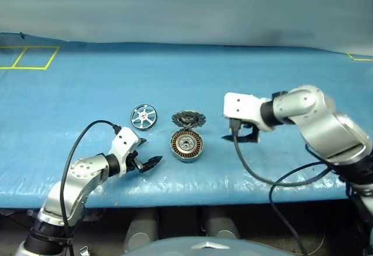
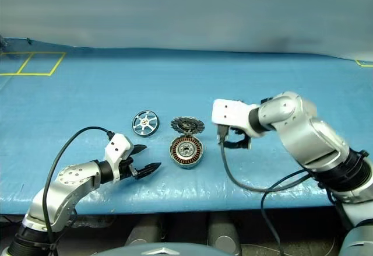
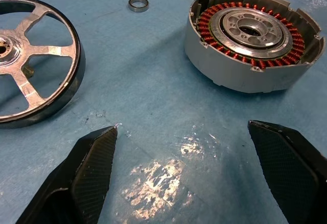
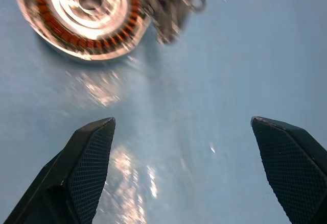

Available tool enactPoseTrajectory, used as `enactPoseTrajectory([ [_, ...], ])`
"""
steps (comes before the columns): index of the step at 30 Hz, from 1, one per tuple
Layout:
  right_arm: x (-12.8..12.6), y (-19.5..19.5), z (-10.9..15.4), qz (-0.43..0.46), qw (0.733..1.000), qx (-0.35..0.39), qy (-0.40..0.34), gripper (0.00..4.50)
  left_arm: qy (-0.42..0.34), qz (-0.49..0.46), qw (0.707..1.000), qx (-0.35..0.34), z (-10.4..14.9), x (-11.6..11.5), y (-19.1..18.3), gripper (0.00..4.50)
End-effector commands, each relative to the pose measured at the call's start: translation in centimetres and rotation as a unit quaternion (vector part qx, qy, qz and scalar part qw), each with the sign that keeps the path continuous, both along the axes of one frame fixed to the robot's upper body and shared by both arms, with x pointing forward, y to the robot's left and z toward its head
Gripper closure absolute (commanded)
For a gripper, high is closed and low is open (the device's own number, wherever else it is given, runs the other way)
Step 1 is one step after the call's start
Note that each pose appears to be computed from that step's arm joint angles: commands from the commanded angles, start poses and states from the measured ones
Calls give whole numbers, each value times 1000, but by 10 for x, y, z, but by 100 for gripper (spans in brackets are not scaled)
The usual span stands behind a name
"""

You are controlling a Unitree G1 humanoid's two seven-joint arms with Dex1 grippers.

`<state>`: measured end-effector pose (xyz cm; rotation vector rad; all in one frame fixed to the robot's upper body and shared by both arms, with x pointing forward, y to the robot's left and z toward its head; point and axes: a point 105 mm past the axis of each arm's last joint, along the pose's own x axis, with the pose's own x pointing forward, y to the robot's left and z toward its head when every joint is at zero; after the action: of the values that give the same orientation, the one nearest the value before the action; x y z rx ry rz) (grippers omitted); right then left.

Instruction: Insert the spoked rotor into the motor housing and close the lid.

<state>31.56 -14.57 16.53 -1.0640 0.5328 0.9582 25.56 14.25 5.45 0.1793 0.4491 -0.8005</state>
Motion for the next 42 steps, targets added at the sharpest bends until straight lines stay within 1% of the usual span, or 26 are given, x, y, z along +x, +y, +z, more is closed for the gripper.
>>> enactPoseTrajectory([
  [1,26,-10,16,-13,998,-26,-52,1,-18,-6,1000,-6,8,3,-3,0],
  [3,42,-17,20,-21,997,-39,-64,1,-20,-6,1000,-5,8,4,-3,0],
  [6,69,-17,25,-34,995,-42,-82,1,-22,-7,1000,-5,9,4,-3,0],
  [9,92,6,23,-14,995,-39,-85,1,-21,-5,1000,-5,8,2,-3,0],
  [13,107,28,17,12,996,-42,-72,1,-21,-6,1000,-4,8,0,-4,0],
  [15,110,42,15,29,997,-36,-55,1,-22,-6,1000,-4,8,-1,-4,0],
  [18,114,53,12,48,997,-48,-30,1,-25,-4,1000,-2,9,-2,-3,0],
  [21,117,60,14,55,998,-31,-14,1,-29,3,1000,-3,11,-2,-3,0],
  [25,118,56,15,70,997,-24,-9,1,-28,11,1000,-8,9,-8,-4,0],
  [29,117,45,10,77,997,-24,-3,1,-19,20,1000,-13,3,-16,-5,0],
  [35,120,47,10,66,998,13,-13,1,-20,24,999,-25,3,-16,-10,0],
  [42,121,56,-10,59,998,34,-16,1,-13,29,999,-34,-2,-21,-15,0],
])
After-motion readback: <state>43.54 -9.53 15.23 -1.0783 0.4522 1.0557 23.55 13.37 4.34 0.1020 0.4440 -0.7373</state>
